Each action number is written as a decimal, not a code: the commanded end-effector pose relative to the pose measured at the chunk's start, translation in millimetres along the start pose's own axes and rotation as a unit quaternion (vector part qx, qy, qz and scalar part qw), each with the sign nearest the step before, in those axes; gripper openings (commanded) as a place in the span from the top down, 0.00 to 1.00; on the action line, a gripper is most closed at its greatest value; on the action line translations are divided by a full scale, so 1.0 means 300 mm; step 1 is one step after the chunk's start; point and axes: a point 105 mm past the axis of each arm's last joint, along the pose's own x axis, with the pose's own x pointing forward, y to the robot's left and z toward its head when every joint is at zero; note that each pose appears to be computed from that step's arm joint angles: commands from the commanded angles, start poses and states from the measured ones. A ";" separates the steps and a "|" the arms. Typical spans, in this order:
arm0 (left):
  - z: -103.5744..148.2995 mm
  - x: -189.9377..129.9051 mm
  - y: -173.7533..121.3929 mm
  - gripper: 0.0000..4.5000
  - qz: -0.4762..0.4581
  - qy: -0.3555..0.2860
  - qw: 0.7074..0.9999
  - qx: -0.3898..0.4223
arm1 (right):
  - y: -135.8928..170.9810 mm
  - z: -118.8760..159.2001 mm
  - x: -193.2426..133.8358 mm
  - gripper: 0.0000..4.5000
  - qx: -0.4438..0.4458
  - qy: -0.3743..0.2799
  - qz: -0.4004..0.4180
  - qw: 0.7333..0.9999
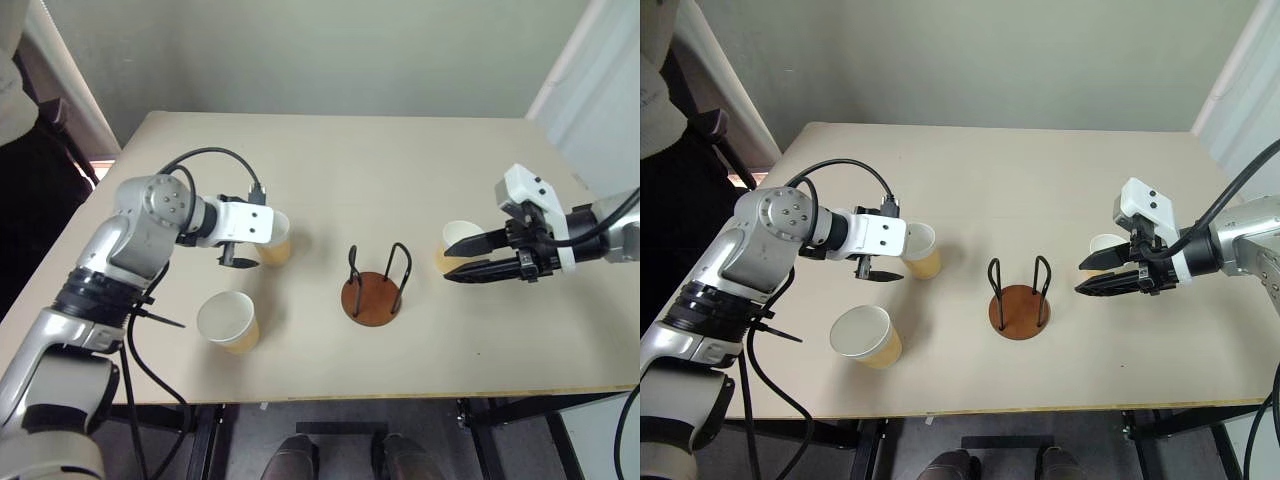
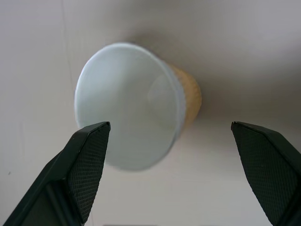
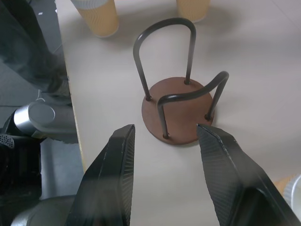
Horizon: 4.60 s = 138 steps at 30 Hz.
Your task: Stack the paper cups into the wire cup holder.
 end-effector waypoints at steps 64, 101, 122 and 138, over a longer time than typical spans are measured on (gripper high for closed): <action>0.659 -0.111 0.062 1.00 -0.231 -0.324 0.896 0.199 | 0.084 0.202 -0.176 0.01 -0.140 -0.035 -0.046 0.988; 0.596 -0.134 0.048 1.00 -0.242 -0.277 0.907 0.205 | 0.049 0.181 -0.184 0.01 -0.145 -0.030 -0.066 0.987; 0.610 -0.107 0.013 0.91 -0.259 -0.282 0.900 0.209 | 0.032 0.155 -0.175 0.00 -0.143 -0.016 -0.070 0.987; 0.609 -0.193 0.220 0.20 -0.106 -0.431 0.895 0.034 | -0.099 0.025 -0.136 0.00 -0.146 0.069 -0.136 0.977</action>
